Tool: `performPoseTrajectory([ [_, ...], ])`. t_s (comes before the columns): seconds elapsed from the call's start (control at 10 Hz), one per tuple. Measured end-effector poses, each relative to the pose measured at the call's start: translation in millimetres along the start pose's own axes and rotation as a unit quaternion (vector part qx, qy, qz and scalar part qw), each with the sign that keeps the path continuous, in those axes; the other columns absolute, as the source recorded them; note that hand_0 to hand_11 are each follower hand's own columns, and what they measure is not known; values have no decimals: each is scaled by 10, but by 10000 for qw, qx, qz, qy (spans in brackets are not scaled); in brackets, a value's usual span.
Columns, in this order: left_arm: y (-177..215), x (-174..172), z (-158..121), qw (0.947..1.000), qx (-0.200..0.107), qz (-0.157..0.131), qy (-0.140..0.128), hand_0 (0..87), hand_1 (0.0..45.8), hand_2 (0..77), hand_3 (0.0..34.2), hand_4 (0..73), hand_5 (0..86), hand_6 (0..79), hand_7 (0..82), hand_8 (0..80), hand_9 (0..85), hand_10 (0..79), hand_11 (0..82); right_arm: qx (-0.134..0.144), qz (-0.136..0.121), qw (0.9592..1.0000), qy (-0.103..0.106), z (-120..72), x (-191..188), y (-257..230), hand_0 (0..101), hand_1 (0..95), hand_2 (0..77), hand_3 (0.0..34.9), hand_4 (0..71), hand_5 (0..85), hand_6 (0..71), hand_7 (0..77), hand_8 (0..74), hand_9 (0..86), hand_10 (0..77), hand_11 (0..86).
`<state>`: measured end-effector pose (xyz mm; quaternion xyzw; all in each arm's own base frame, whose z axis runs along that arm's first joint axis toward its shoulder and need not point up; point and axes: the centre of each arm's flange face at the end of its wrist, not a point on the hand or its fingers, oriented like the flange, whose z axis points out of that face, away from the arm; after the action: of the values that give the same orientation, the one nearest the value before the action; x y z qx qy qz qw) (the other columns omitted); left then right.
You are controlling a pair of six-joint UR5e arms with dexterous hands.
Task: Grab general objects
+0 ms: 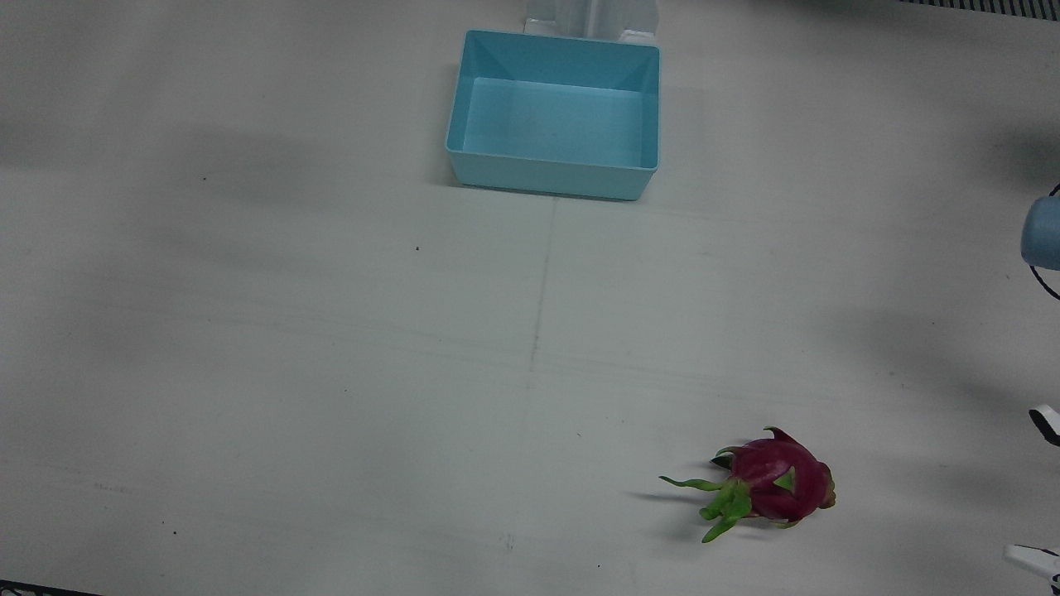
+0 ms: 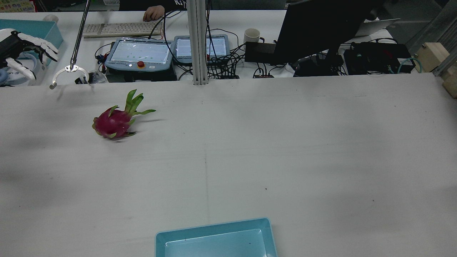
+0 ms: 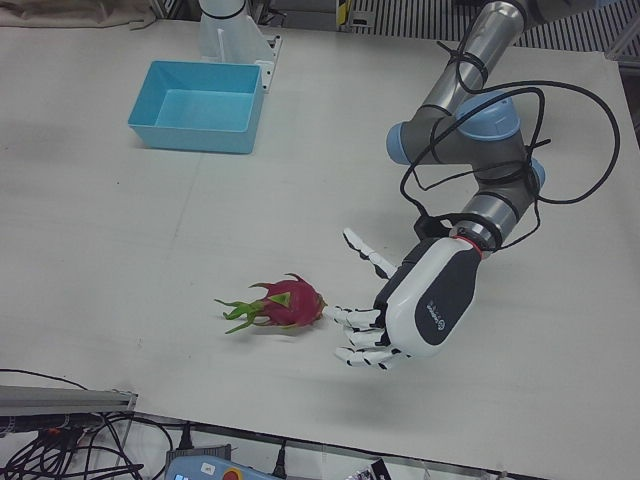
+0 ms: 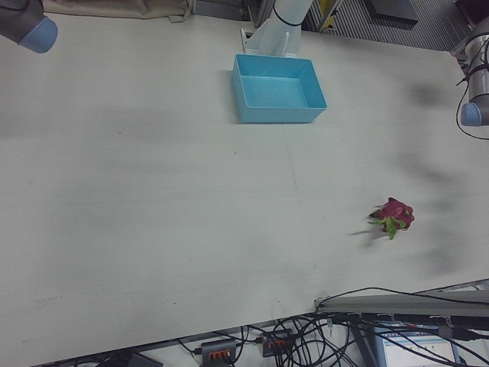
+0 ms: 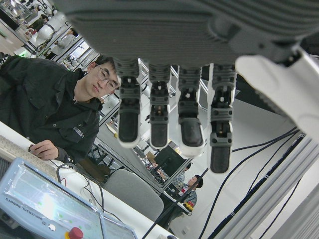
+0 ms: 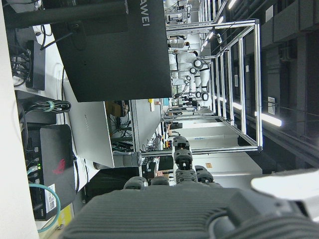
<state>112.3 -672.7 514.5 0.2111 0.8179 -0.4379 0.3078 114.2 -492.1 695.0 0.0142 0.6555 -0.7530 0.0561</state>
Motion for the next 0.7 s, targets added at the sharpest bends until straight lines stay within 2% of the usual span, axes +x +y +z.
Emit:
performPoseTrajectory([
  [0.1,1,1,4,10000,-2,3,1,508,0,11,0,633,136,633,485,382,295,349,485,0,2,10000,0,0,0,0,0,54,16,0,0,5,0,0,0,5,0,5],
  [0.2,6,0,10,10000,-6,4,2,496,0,11,0,638,142,660,453,404,262,344,485,0,1,10000,0,0,0,0,0,54,16,0,0,5,0,0,0,5,0,5],
  [0.3,13,4,20,10000,-13,7,5,496,0,11,0,638,142,676,469,409,295,360,507,1,1,10000,0,-1,0,-1,0,54,16,0,0,5,0,0,0,5,0,5],
  [0.4,20,9,33,10000,-19,16,8,495,0,11,0,676,164,698,540,458,387,425,589,1,0,10000,0,-1,0,-1,0,54,16,0,0,5,0,0,0,5,0,5],
  [0.5,25,13,44,10000,-24,25,9,495,0,11,0,676,164,698,540,458,387,425,589,1,-1,10000,0,-1,0,-1,0,54,16,0,0,5,0,0,0,5,0,5],
  [0.6,29,16,52,10000,-27,30,11,495,0,11,0,687,175,698,562,545,491,524,698,1,0,10000,0,-1,0,-1,0,54,16,0,0,5,0,0,0,5,0,5],
  [0.7,31,17,56,10000,-29,32,12,496,0,11,0,687,202,698,578,578,545,524,698,1,2,10000,0,-1,0,-1,0,54,16,0,0,5,0,0,0,5,0,5],
])
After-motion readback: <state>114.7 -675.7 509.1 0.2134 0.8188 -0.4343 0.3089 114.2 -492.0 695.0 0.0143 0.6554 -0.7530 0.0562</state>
